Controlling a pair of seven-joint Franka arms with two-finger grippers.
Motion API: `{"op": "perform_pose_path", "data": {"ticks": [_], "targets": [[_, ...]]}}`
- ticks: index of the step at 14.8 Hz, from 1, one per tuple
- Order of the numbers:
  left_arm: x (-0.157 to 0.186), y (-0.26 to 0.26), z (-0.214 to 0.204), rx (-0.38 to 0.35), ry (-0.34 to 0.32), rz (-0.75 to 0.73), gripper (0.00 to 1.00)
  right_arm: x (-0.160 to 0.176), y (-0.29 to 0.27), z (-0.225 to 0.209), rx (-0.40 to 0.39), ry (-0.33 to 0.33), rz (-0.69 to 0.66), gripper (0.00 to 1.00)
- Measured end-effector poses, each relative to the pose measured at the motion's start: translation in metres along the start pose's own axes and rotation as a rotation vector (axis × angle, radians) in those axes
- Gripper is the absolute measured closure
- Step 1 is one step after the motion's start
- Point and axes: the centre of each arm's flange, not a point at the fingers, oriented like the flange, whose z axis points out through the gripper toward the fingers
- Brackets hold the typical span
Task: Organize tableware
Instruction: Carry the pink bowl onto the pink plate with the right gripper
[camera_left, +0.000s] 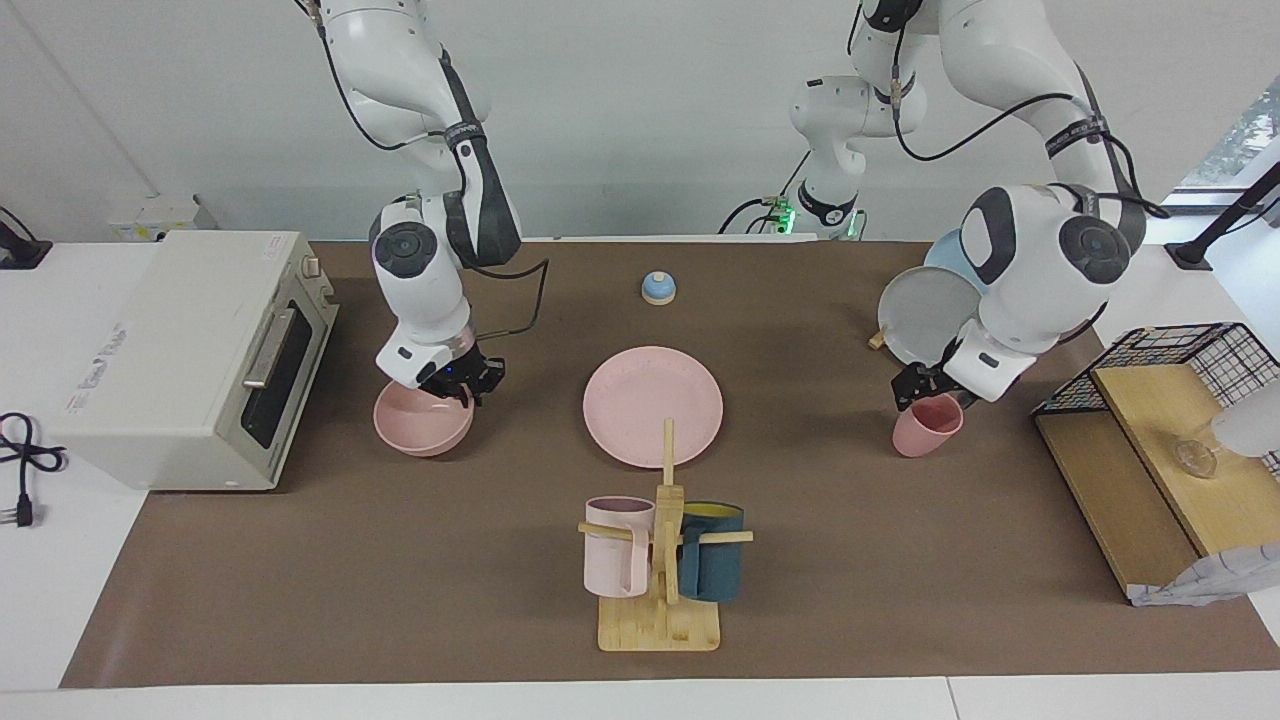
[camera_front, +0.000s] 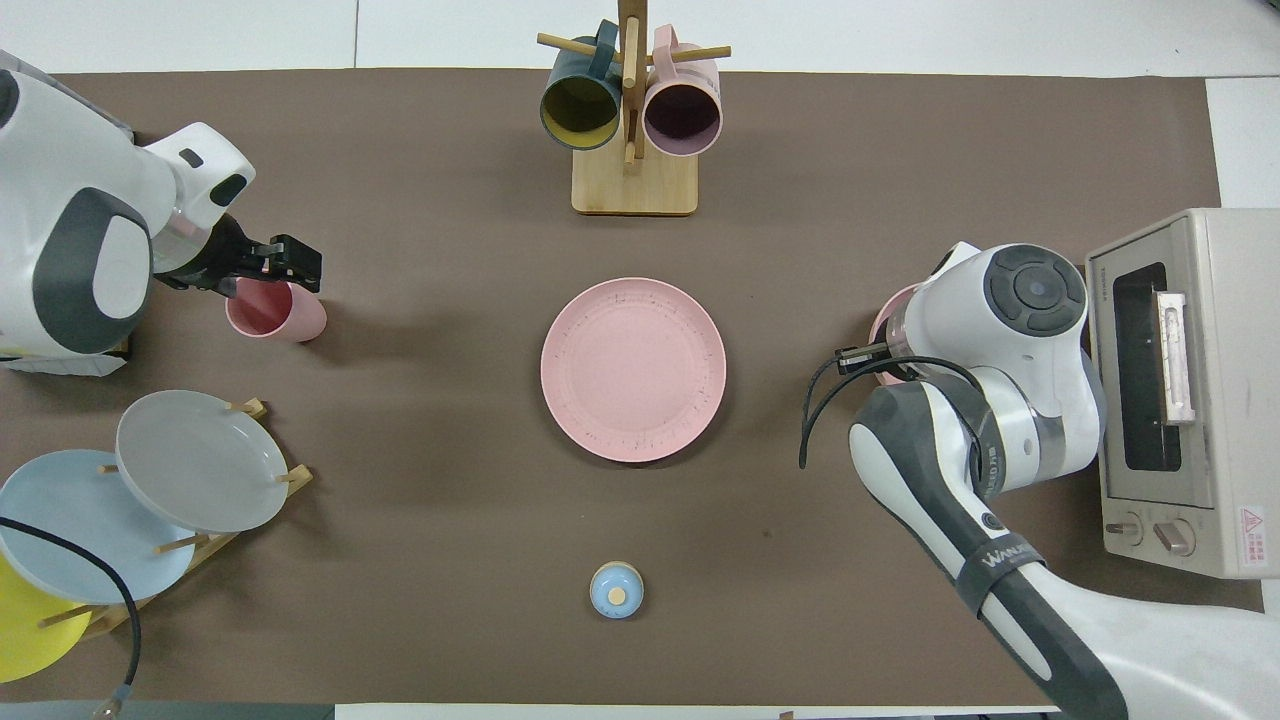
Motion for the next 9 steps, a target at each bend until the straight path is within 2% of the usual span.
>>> {"op": "perform_pose_path", "data": {"ticks": [1, 3, 6, 7, 9], "targets": [[0.001, 0.004, 0.007, 0.001, -0.009, -0.022, 0.0, 0.005, -0.01, -0.012, -0.005, -0.004, -0.021, 0.95], [0.001, 0.011, 0.009, 0.002, -0.013, -0.062, 0.0, 0.016, -0.044, -0.042, -0.009, -0.013, -0.066, 0.95], [-0.001, 0.017, 0.014, 0.004, -0.017, -0.079, 0.0, 0.036, -0.125, -0.096, -0.047, -0.047, -0.031, 0.95], [-0.002, 0.019, 0.016, 0.005, -0.019, -0.08, 0.0, 0.041, -0.159, -0.107, -0.068, -0.047, -0.014, 0.95], [-0.004, 0.019, 0.023, 0.006, -0.02, -0.084, 0.0, 0.047, -0.226, -0.102, -0.089, -0.032, 0.016, 0.95]]}}
